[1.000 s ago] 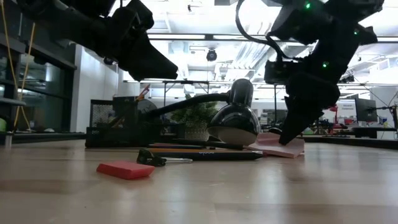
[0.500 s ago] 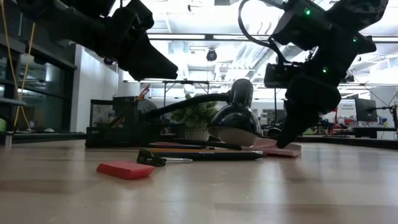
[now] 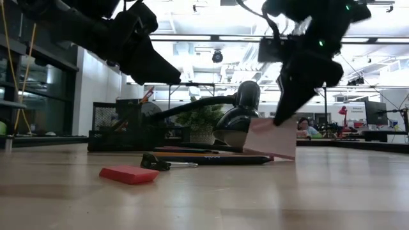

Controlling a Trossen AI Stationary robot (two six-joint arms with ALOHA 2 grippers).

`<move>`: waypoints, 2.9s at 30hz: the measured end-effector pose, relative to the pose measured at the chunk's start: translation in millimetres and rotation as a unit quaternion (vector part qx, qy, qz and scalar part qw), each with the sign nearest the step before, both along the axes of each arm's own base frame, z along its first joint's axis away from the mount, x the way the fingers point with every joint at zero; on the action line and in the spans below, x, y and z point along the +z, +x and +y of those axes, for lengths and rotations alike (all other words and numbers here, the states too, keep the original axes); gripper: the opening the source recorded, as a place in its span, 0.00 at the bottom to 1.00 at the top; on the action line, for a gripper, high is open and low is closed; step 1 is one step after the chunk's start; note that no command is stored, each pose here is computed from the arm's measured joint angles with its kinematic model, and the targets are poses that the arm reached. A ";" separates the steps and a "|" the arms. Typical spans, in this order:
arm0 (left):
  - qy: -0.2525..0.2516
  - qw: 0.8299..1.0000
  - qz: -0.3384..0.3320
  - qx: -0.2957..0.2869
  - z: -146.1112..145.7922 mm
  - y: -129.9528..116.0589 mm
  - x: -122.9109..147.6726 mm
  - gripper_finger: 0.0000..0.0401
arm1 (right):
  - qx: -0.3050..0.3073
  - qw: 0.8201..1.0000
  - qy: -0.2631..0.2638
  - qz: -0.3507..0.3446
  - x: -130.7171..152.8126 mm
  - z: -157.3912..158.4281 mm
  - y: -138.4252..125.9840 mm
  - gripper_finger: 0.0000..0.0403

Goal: Pick and place office supplies into organizer
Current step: Put the pink sticky notes into the black desk organizer

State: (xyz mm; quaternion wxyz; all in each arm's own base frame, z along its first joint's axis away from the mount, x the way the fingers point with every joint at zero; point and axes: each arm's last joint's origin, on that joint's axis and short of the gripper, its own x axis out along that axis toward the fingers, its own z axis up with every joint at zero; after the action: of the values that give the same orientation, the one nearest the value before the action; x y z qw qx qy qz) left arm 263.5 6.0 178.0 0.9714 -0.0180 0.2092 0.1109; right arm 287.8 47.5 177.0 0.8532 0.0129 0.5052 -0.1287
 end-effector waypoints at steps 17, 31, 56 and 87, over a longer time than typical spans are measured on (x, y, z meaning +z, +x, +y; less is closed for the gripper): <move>-0.058 0.991 0.060 -0.108 -7.3 -5.0 -10.5 0.45 | 0.168 0.971 -0.150 -0.079 77.2 -29.9 45.8 0.00; -0.035 0.983 0.082 -0.158 -37.2 -10.3 -11.3 0.45 | 0.287 0.919 -0.225 -0.146 61.9 -105.0 80.2 0.00; -0.038 0.986 0.135 -0.086 -31.2 -35.8 1.4 0.45 | 0.349 0.916 -0.192 -0.045 33.9 -171.7 165.5 0.00; -0.029 0.988 0.131 -0.073 -30.3 -35.5 2.0 0.45 | 0.358 0.913 -0.193 -0.018 -10.6 -172.7 176.0 0.12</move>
State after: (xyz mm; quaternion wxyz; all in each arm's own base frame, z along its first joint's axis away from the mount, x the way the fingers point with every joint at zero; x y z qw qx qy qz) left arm 228.0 -24.3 180.0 0.9400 -0.0163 0.3390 0.0348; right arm 463.8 -125.1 166.4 0.8369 -0.3316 0.4260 0.0900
